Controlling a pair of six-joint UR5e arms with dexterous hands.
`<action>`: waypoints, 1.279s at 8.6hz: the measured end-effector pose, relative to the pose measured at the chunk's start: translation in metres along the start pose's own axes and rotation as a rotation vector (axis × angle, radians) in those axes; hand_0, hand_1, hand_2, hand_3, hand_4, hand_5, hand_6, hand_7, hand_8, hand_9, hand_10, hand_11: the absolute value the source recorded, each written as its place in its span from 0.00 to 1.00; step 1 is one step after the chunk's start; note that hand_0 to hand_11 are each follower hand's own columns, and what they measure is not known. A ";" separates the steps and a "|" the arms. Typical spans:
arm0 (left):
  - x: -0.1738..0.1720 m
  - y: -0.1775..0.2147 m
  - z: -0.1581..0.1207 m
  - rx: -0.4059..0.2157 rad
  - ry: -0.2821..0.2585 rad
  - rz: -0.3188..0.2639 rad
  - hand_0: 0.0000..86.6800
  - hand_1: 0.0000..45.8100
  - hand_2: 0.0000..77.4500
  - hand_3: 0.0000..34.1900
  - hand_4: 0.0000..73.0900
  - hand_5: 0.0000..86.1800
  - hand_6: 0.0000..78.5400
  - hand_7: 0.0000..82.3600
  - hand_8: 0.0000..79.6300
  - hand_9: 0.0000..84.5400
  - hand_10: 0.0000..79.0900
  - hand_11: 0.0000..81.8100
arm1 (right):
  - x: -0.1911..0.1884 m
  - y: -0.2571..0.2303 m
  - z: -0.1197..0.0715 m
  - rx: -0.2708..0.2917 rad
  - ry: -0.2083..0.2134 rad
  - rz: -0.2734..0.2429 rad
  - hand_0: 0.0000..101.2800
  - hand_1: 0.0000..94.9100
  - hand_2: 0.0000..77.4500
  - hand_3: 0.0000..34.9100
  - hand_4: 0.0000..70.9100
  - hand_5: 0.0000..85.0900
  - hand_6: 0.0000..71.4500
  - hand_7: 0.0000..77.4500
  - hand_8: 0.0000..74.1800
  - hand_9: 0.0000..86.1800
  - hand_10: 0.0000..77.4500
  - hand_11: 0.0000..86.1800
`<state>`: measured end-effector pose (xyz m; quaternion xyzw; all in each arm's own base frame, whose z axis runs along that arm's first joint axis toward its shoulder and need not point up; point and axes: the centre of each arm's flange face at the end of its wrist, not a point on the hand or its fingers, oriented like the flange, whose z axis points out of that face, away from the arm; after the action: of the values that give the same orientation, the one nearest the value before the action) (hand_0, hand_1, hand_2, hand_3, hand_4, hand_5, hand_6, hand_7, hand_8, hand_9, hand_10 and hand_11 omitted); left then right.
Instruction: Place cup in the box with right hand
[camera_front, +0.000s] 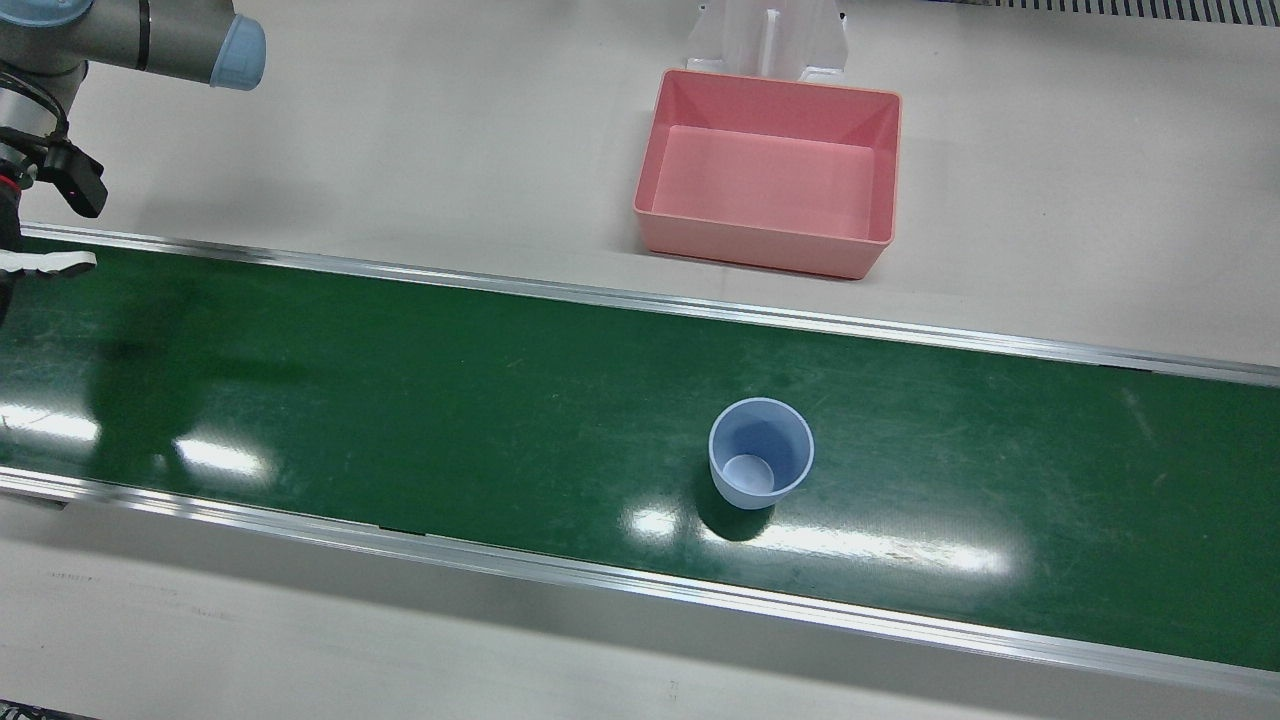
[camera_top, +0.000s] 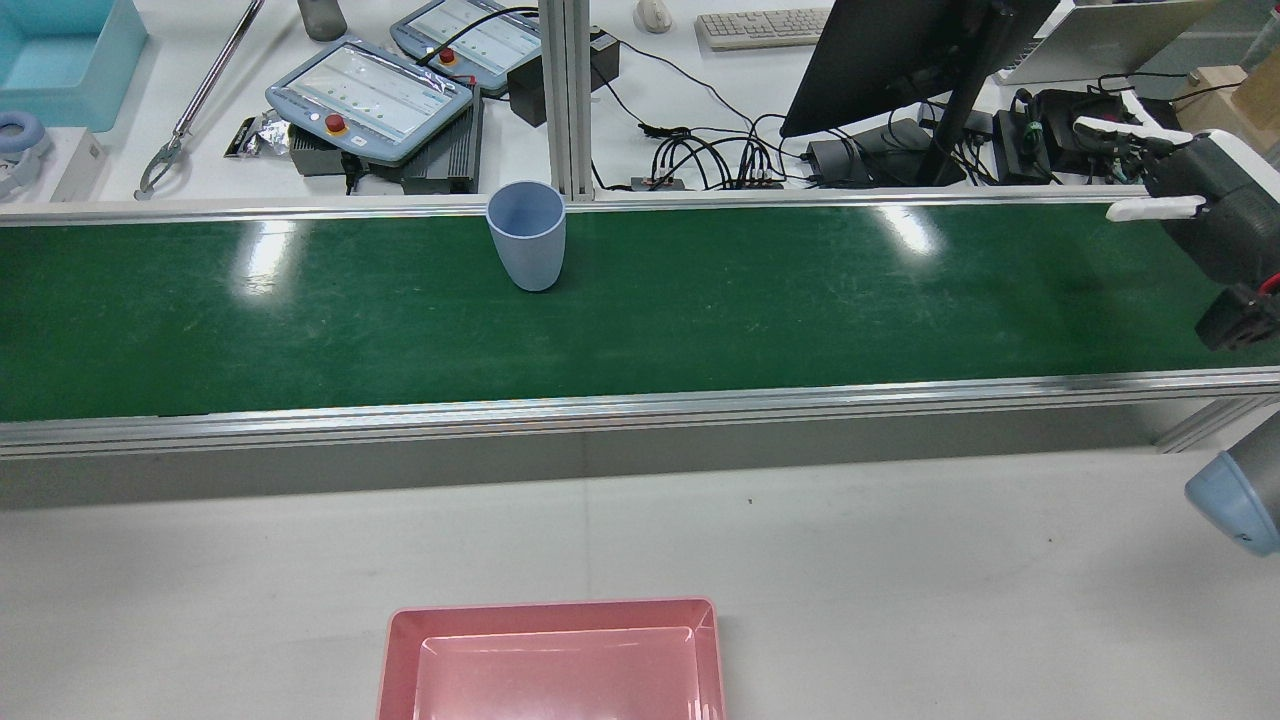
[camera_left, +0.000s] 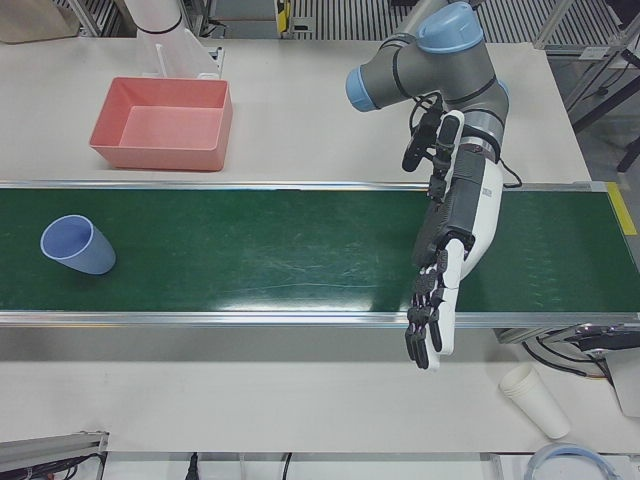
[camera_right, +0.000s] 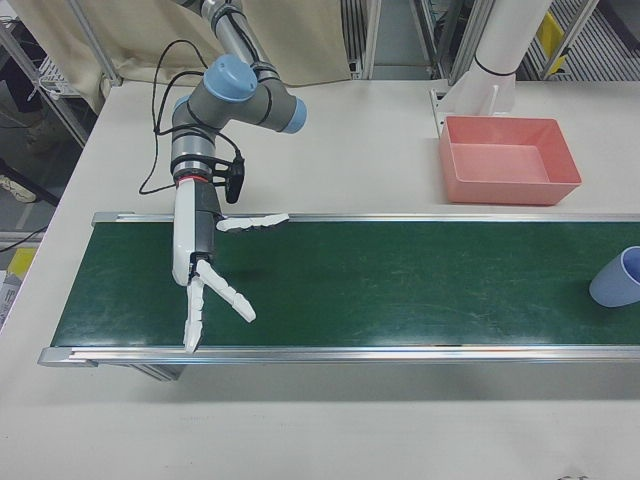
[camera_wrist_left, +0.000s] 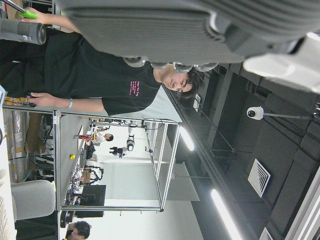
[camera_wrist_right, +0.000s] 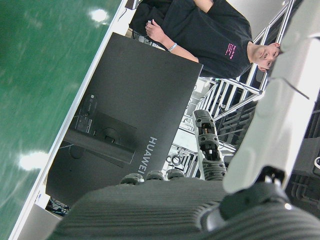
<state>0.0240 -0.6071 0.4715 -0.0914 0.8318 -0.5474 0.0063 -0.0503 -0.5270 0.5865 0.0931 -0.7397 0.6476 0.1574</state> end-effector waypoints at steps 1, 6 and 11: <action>0.000 0.000 0.000 0.000 0.000 0.000 0.00 0.01 0.00 0.00 0.01 0.00 0.00 0.00 0.00 0.00 0.00 0.00 | 0.001 0.000 0.000 0.001 0.002 0.001 0.48 0.11 0.05 0.00 0.16 0.03 0.01 0.02 0.01 0.01 0.01 0.01; 0.000 0.000 0.000 0.000 0.000 0.000 0.00 0.01 0.00 0.00 0.01 0.00 0.00 0.00 0.00 0.00 0.00 0.00 | 0.015 -0.015 -0.004 0.029 0.027 -0.006 0.49 0.05 0.04 0.00 0.18 0.03 0.01 0.02 0.01 0.01 0.01 0.01; 0.000 0.000 0.000 0.000 0.000 0.000 0.00 0.01 0.00 0.00 0.01 0.00 0.00 0.00 0.00 0.00 0.00 0.00 | 0.025 -0.012 -0.002 0.022 0.045 -0.009 0.47 0.08 0.13 0.00 0.12 0.03 0.01 0.02 0.01 0.01 0.00 0.01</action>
<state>0.0240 -0.6071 0.4716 -0.0914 0.8318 -0.5475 0.0063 -0.0696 -0.5254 0.6066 0.0838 -0.7282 0.6570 0.1760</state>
